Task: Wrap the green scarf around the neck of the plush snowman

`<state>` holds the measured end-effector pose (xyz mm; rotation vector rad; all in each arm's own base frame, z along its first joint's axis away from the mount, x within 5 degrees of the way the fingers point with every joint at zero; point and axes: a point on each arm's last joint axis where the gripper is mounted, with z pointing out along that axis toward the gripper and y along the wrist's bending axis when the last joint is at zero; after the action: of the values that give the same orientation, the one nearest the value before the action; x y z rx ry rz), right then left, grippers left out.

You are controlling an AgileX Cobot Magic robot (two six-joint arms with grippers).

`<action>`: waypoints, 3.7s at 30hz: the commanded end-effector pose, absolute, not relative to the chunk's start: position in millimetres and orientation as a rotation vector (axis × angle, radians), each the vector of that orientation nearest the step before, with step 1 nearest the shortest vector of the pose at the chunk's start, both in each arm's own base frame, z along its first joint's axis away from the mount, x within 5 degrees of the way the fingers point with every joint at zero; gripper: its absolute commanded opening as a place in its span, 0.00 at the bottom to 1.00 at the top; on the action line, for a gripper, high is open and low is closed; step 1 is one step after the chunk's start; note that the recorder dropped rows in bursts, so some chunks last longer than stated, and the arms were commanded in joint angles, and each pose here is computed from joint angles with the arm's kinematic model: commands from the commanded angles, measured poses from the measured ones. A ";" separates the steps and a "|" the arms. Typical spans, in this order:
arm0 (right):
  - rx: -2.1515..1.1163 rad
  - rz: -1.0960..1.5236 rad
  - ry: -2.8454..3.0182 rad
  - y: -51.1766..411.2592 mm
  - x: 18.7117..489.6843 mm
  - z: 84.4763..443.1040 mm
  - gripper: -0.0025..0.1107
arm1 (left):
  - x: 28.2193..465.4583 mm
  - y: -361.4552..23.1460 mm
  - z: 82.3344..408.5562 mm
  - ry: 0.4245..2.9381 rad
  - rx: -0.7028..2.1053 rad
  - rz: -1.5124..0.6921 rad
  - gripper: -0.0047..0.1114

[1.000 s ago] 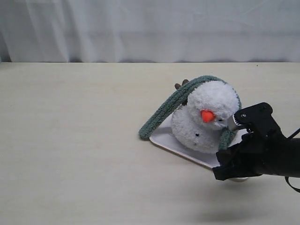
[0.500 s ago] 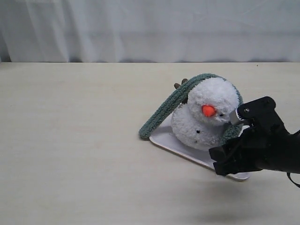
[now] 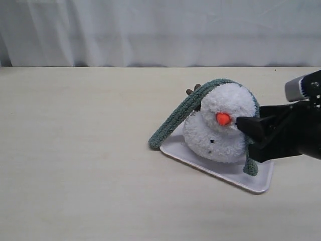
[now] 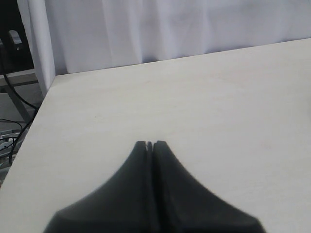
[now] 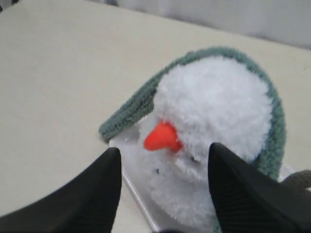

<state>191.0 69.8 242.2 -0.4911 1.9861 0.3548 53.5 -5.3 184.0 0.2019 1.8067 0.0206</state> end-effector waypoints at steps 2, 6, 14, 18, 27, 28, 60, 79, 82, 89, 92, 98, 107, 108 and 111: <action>-0.434 0.276 1.827 59.8 175.8 280.0 0.48 | 53.7 -5.3 183.9 1.797 0.194 0.015 0.04; -0.273 0.084 1.732 38.2 167.3 313.7 0.48 | 53.7 -5.3 183.9 1.797 0.194 0.015 0.04; 0.132 -0.377 1.755 -8.7 170.3 338.6 0.48 | 53.7 -5.3 183.9 1.797 0.194 0.015 0.04; 0.135 -0.377 1.811 -3.6 191.3 331.8 0.48 | 53.7 -5.3 183.9 1.797 0.194 0.015 0.04; 0.091 -0.182 1.972 23.2 253.0 296.5 0.48 | 53.7 -5.3 183.9 1.797 0.194 0.015 0.04; 0.074 -0.094 1.983 27.9 259.3 292.6 0.48 | 53.7 -5.3 183.9 1.797 0.194 0.015 0.04; -0.342 0.485 2.563 21.4 377.0 287.7 0.40 | 53.7 -5.3 183.9 1.797 0.194 0.015 0.04; -1.070 0.169 2.319 103.7 377.2 289.4 0.40 | 53.7 -5.3 184.1 1.795 0.194 0.015 0.04; -1.118 0.001 2.329 116.4 374.2 287.4 0.40 | 53.7 -5.3 184.1 1.795 0.194 0.015 0.04; -0.797 -0.228 2.443 80.5 380.9 295.0 0.40 | 53.7 -5.3 184.1 1.795 0.194 0.015 0.04; -0.640 -0.120 2.530 47.3 380.7 296.4 0.40 | 53.7 -5.3 184.1 1.795 0.194 0.015 0.04; -0.640 0.424 2.510 12.5 370.5 282.7 0.40 | 53.7 -5.3 184.1 1.795 0.194 0.015 0.04; -0.647 0.391 2.539 4.4 364.0 246.1 0.40 | 53.7 -5.3 184.0 1.796 0.194 0.015 0.04; -0.645 0.395 2.541 4.5 364.2 245.1 0.40 | 53.7 -5.3 184.0 1.796 0.194 0.015 0.04; -0.637 0.411 2.539 5.4 364.2 245.5 0.40 | 53.7 -5.3 184.0 1.796 0.194 0.015 0.04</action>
<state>363.5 5.9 245.2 -0.6455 2.5543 0.4001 53.5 -5.3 184.0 0.2019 1.8067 0.0206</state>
